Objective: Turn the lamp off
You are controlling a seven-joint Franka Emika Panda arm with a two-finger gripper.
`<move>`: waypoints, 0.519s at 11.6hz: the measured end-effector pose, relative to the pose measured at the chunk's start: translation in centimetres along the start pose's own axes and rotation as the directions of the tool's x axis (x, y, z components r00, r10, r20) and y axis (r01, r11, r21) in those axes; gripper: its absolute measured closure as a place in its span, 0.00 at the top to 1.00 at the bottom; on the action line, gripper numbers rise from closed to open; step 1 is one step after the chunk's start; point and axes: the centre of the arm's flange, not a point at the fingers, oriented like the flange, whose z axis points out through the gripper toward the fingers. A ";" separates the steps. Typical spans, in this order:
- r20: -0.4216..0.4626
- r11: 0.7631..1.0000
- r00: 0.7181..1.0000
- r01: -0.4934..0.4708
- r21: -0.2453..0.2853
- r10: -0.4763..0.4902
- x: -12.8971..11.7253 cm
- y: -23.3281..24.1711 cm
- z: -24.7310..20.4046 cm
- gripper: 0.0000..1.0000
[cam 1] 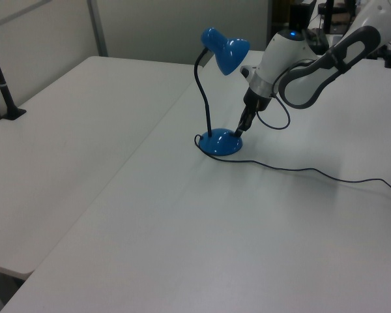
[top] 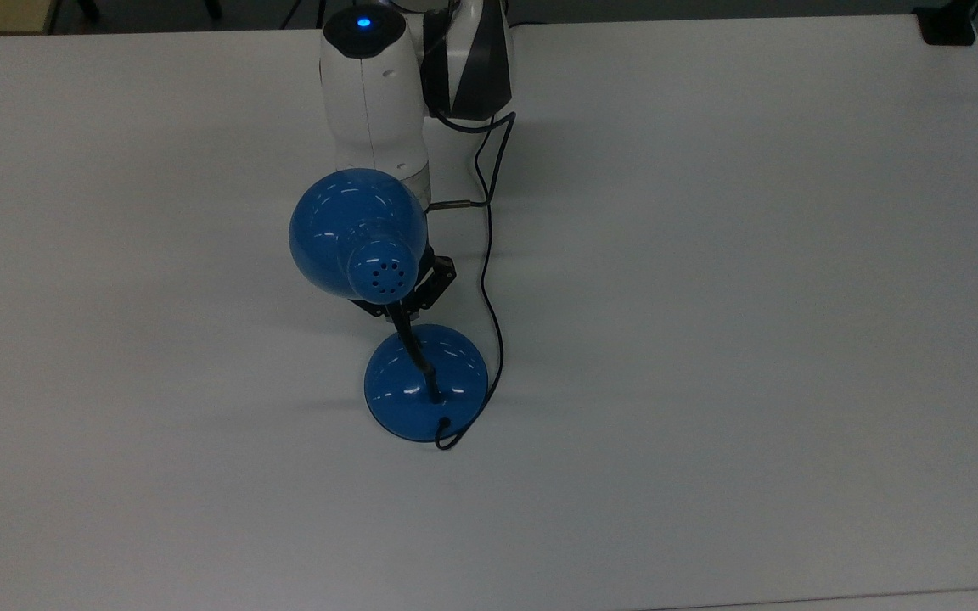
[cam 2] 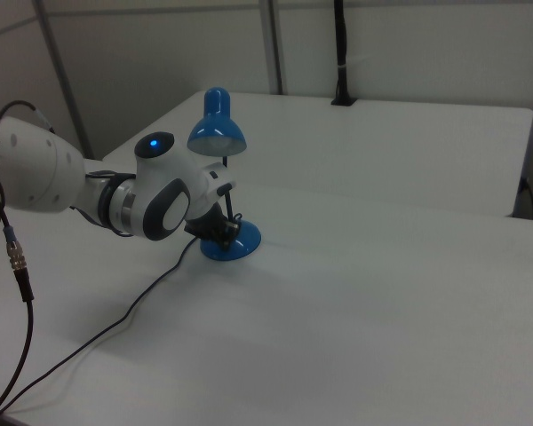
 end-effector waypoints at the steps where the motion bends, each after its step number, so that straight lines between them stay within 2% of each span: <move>1: 0.000 1.000 1.000 0.000 0.000 0.000 0.0 0.0 0.0 0.00; 4: 0.000 1.000 1.000 0.000 0.000 0.000 0.0 0.0 0.0 0.00; 6: 0.080 1.000 0.997 -0.003 0.013 0.002 -0.7 0.1 0.2 0.00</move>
